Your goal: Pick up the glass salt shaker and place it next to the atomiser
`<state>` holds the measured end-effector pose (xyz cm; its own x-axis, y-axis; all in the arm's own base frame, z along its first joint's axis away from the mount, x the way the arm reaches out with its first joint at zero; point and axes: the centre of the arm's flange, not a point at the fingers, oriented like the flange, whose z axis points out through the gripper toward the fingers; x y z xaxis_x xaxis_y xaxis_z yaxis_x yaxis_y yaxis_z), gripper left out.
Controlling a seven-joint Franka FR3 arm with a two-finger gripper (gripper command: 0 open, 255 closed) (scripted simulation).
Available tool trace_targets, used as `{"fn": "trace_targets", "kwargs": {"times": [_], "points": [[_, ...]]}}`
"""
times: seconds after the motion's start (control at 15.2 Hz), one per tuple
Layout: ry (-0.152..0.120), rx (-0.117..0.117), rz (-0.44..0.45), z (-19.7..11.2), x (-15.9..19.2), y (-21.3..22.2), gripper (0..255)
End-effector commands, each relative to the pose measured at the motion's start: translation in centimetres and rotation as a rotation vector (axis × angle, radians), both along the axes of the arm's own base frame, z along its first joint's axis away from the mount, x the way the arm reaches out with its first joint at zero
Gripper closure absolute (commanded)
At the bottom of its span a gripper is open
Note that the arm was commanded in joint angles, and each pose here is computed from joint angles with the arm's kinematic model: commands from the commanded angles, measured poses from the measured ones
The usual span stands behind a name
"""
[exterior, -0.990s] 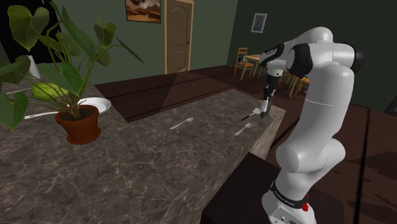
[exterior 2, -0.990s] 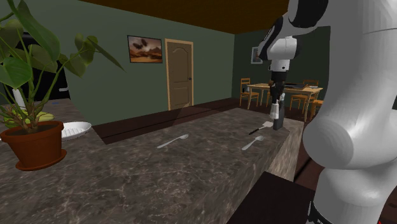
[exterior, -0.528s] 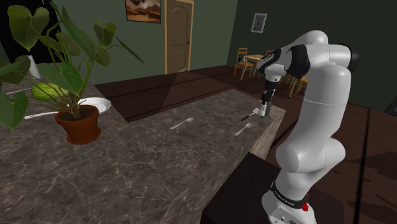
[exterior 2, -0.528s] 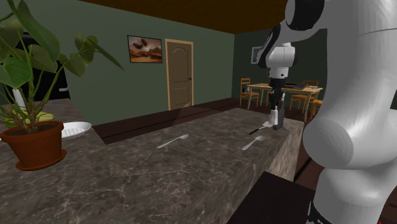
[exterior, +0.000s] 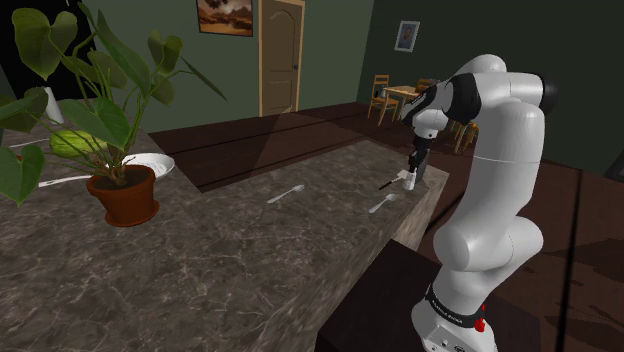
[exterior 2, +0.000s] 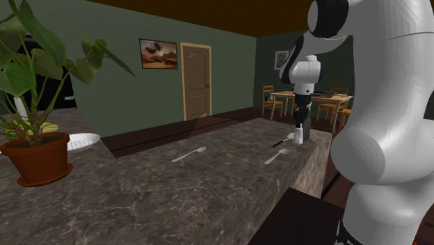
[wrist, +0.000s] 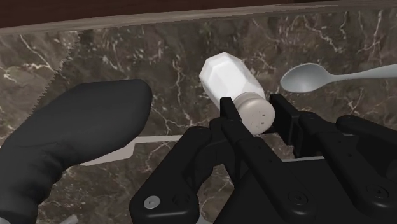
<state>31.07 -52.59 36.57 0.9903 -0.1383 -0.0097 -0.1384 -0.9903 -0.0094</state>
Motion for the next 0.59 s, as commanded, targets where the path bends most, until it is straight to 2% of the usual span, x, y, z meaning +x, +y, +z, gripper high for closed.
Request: {"fn": "trace_targets", "kwargs": {"times": [0.0, 0.13, 0.53], "points": [[0.000, -0.001, 0.000, -1.1, 0.0, 0.0, 255], [0.000, -0.001, 0.000, -2.5, 0.0, 0.0, 255], [0.000, -0.001, 0.000, -2.5, 0.0, 0.0, 255]]}}
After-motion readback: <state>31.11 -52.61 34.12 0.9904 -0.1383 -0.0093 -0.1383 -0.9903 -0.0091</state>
